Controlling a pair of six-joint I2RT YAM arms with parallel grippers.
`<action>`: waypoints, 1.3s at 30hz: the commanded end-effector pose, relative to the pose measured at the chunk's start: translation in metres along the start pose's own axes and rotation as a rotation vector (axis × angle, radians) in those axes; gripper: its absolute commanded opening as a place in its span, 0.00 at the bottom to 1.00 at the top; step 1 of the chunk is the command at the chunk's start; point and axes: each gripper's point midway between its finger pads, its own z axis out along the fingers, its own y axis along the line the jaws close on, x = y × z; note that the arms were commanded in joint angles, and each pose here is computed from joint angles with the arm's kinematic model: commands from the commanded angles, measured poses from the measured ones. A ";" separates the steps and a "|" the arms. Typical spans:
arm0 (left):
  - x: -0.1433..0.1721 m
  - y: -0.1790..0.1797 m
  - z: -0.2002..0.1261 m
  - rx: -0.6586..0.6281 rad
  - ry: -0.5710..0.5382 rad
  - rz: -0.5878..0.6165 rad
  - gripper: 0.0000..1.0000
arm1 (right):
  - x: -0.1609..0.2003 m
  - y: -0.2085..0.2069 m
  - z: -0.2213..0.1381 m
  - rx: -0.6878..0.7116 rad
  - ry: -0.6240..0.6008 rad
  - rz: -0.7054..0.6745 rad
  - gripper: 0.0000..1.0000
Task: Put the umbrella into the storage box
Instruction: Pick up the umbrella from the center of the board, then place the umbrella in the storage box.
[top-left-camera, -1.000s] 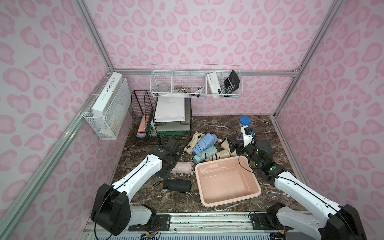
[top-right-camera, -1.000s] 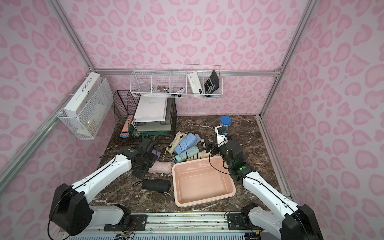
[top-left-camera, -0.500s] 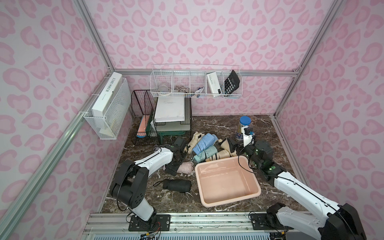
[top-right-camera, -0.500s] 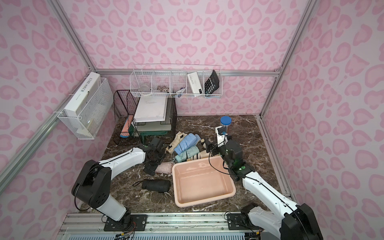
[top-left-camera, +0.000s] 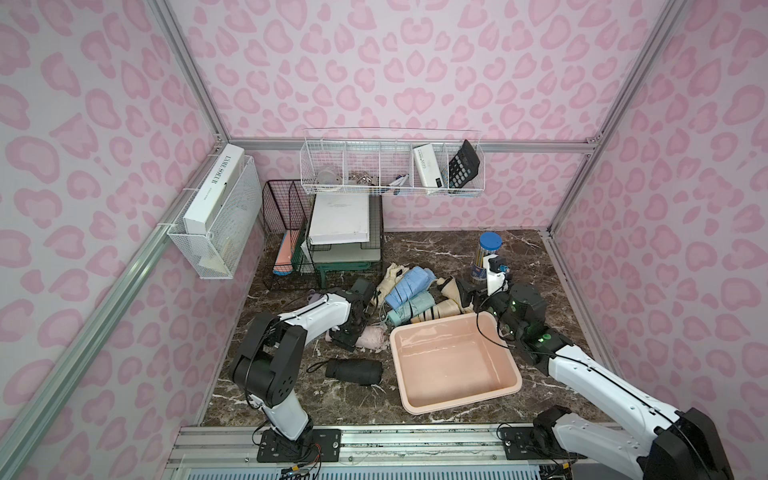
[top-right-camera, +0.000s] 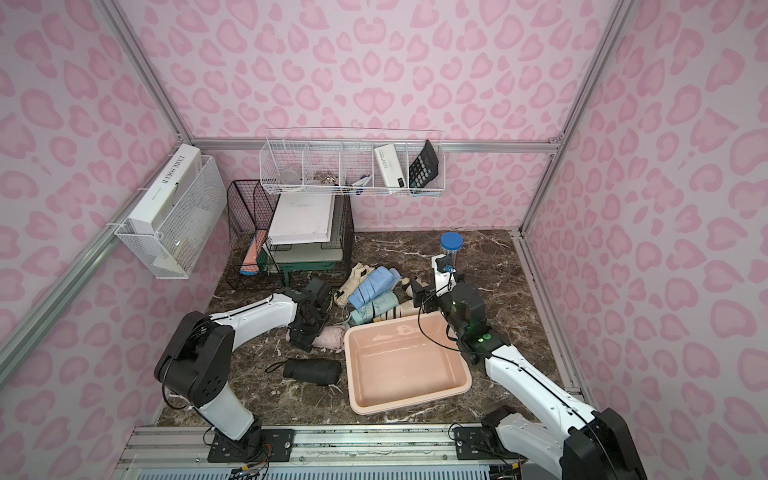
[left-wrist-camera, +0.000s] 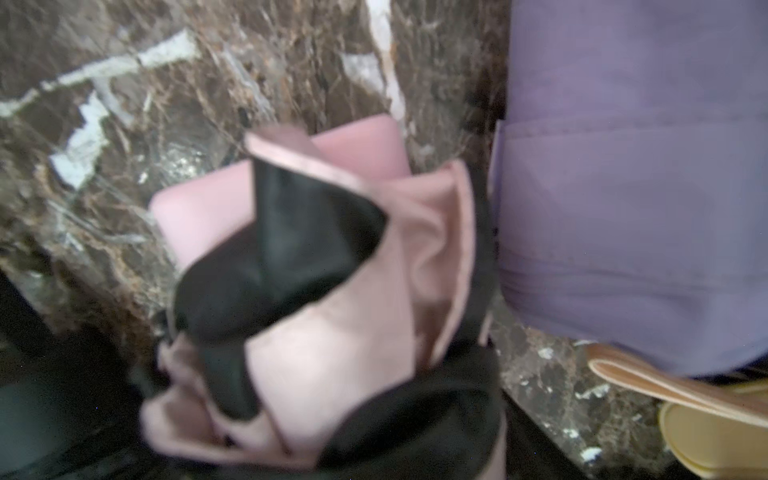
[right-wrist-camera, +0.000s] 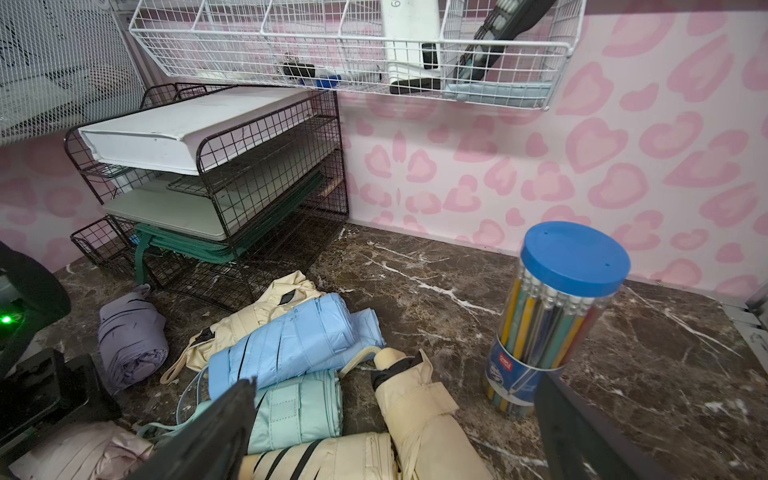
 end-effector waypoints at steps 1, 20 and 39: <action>-0.003 0.012 0.001 -0.052 -0.018 0.007 0.68 | -0.006 0.001 -0.001 -0.003 -0.023 0.013 0.97; -0.022 0.016 -0.070 0.056 -0.182 0.193 0.42 | -0.007 0.001 -0.006 -0.011 -0.035 0.058 0.96; 0.054 0.018 -0.187 0.302 -0.077 0.675 0.42 | -0.001 0.004 0.001 -0.014 0.080 0.121 0.96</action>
